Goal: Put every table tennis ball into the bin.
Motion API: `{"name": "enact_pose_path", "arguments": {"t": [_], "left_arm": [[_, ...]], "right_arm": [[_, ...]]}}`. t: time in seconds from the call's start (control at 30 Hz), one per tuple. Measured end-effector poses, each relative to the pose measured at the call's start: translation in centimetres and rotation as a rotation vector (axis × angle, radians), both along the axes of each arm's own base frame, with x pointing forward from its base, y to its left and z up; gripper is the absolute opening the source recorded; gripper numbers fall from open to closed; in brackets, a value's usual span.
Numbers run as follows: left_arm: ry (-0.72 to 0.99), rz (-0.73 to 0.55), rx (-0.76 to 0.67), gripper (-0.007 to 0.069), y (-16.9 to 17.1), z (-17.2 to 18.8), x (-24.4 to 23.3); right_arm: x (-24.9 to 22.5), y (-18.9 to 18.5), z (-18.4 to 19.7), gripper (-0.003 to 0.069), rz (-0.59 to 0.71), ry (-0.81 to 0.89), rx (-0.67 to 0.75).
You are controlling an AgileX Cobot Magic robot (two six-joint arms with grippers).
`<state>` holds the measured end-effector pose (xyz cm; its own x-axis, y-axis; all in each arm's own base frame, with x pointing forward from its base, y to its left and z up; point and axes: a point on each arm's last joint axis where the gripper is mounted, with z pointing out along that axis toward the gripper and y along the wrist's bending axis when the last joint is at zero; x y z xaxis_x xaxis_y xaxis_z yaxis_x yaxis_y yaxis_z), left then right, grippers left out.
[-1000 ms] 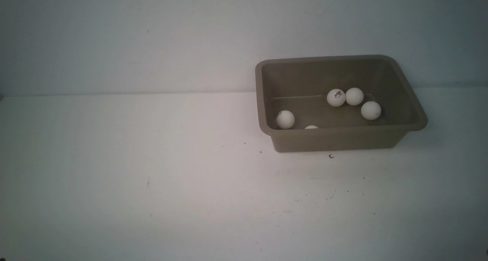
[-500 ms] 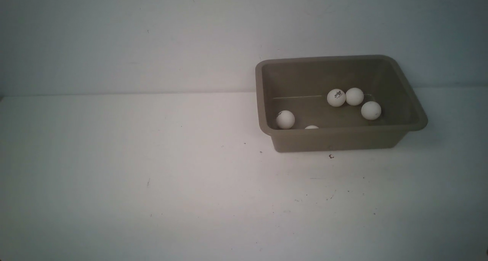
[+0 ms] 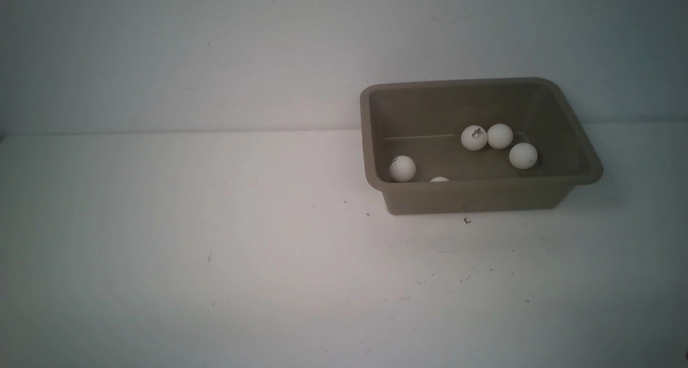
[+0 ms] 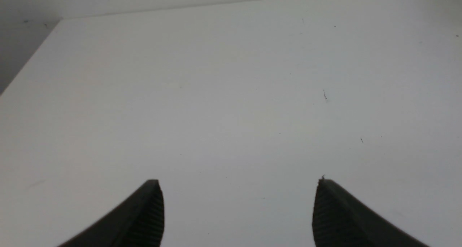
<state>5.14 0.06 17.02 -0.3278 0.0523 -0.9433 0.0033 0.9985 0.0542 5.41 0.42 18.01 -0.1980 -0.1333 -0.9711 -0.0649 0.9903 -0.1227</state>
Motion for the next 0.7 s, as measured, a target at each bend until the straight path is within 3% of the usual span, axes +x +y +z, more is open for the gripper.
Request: {"name": "enact_pose_path", "arguments": {"t": [0.7], "left_arm": [[0.000, -0.015, 0.012, 0.0499, -0.05, 0.00, 0.00]], "right_arm": [[0.00, 0.00, 0.00, 0.0440, 0.000, 0.000, 0.000]]}}
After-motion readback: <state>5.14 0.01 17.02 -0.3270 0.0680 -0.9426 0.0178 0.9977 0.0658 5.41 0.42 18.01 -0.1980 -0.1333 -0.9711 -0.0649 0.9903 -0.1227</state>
